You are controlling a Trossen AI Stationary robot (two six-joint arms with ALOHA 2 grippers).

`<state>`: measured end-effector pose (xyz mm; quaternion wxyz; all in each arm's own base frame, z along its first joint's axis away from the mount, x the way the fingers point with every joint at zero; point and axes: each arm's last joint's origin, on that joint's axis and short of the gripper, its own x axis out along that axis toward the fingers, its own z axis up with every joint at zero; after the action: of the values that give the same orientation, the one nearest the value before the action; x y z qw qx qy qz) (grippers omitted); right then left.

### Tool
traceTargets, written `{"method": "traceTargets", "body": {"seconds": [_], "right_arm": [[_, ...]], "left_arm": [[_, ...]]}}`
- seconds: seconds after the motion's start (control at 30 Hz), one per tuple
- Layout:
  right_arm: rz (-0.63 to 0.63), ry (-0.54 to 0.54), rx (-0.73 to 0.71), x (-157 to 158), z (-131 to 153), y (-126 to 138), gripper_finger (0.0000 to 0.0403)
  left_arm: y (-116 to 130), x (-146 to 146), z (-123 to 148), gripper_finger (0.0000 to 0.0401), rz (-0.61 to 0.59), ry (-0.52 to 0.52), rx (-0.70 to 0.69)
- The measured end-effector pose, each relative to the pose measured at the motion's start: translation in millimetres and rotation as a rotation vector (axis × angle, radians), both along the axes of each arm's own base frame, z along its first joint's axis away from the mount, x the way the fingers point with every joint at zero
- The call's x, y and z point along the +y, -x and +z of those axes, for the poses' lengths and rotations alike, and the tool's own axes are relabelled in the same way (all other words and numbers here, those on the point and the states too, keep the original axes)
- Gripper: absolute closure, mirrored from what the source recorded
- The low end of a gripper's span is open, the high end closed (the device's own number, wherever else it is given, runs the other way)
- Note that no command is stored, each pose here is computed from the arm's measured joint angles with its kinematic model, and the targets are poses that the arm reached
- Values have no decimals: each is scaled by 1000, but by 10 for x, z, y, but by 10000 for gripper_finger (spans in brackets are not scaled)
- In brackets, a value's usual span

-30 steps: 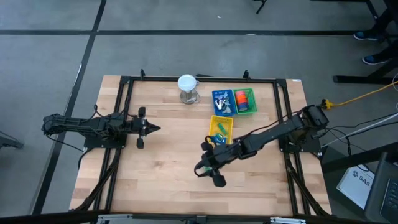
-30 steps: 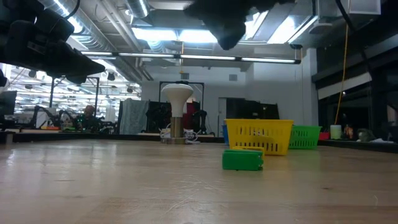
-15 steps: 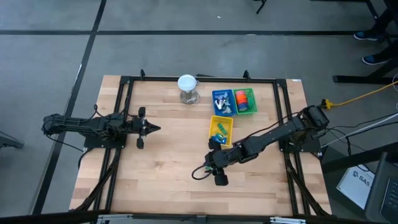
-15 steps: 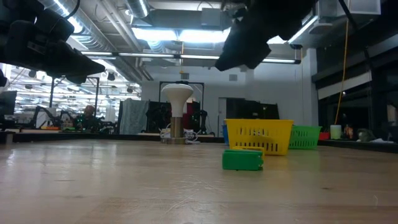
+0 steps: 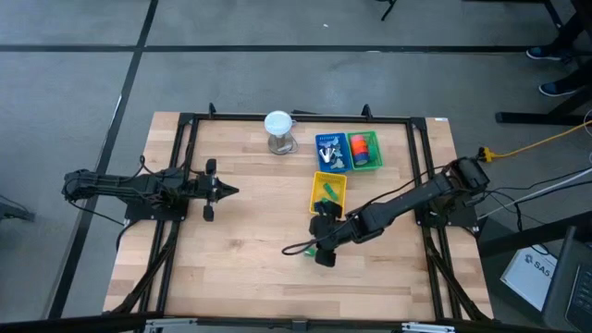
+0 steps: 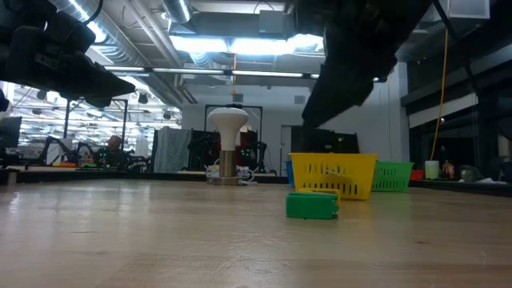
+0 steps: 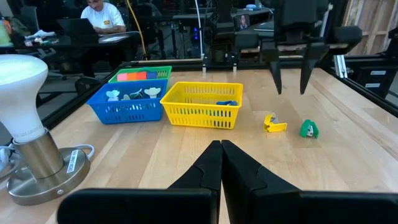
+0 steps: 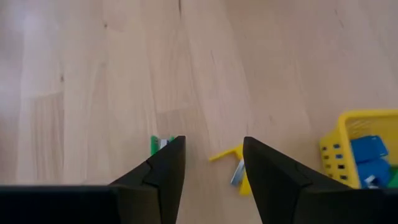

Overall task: Pick and place Stapler, Stapler remover, tape
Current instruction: Put the yellow stapler into the yellow bin

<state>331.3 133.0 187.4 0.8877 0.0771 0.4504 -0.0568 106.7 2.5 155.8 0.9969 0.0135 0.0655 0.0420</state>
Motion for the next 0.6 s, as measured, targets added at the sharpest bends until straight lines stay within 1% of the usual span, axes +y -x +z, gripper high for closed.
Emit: {"method": "traceTargets", "body": {"seconds": [0.23,0.43,0.6], "right_arm": [[-41,0,54,18,-216,-44,238],[-104,68,67,0,-340,-59,238],[-120,80,107,-13,-381,-30,238]], "left_arm": [[0,0,0,400,0,0,0],[0,0,0,400,0,0,0],[0,0,0,400,0,0,0]]}}
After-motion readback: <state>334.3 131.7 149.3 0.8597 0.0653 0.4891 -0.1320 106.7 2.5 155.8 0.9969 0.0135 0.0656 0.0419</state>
